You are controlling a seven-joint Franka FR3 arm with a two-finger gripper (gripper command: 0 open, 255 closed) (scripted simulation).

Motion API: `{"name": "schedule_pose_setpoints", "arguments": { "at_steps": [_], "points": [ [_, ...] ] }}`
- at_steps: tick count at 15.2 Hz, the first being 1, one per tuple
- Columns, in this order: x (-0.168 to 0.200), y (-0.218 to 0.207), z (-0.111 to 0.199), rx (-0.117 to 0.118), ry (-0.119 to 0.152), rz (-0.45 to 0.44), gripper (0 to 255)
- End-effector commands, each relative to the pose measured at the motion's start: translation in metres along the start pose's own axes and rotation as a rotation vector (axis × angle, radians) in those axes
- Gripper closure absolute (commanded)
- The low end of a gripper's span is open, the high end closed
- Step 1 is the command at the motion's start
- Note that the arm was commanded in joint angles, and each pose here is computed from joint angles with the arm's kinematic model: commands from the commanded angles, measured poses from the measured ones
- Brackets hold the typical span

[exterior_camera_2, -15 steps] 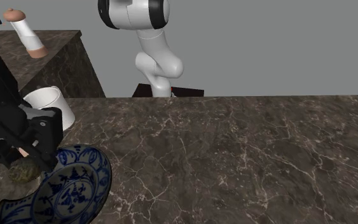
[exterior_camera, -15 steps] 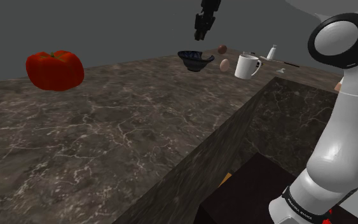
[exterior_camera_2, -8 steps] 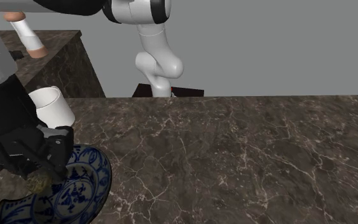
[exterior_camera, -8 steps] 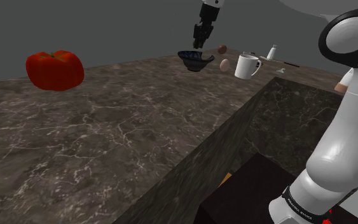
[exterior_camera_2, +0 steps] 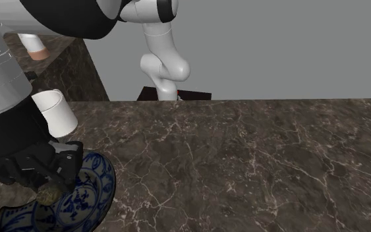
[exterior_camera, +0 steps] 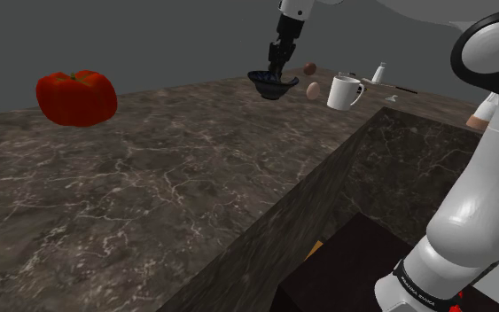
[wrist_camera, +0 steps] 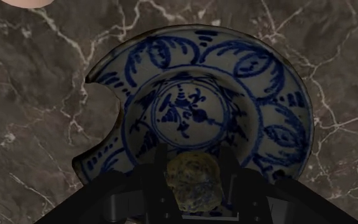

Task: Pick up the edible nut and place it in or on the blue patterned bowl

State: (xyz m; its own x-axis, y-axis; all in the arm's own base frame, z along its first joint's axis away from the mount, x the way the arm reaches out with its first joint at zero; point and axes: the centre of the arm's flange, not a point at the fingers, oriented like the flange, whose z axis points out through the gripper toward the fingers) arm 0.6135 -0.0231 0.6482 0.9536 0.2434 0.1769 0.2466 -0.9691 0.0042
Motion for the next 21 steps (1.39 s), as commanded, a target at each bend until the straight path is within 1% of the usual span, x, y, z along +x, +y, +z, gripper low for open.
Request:
{"name": "schedule_pose_setpoints", "arguments": {
  "at_steps": [1,3,4,9,13,21],
  "points": [
    [0.000,0.000,0.000,0.000,0.000,0.000,255],
    [0.000,0.000,0.000,0.000,0.000,0.000,255],
    [0.000,0.000,0.000,0.000,0.000,0.000,0],
    [0.000,0.000,0.000,0.000,0.000,0.000,0],
    [0.000,0.000,-0.050,0.000,0.000,0.000,0],
    [0.000,0.000,-0.050,0.000,0.000,0.000,0]
  ]
}}
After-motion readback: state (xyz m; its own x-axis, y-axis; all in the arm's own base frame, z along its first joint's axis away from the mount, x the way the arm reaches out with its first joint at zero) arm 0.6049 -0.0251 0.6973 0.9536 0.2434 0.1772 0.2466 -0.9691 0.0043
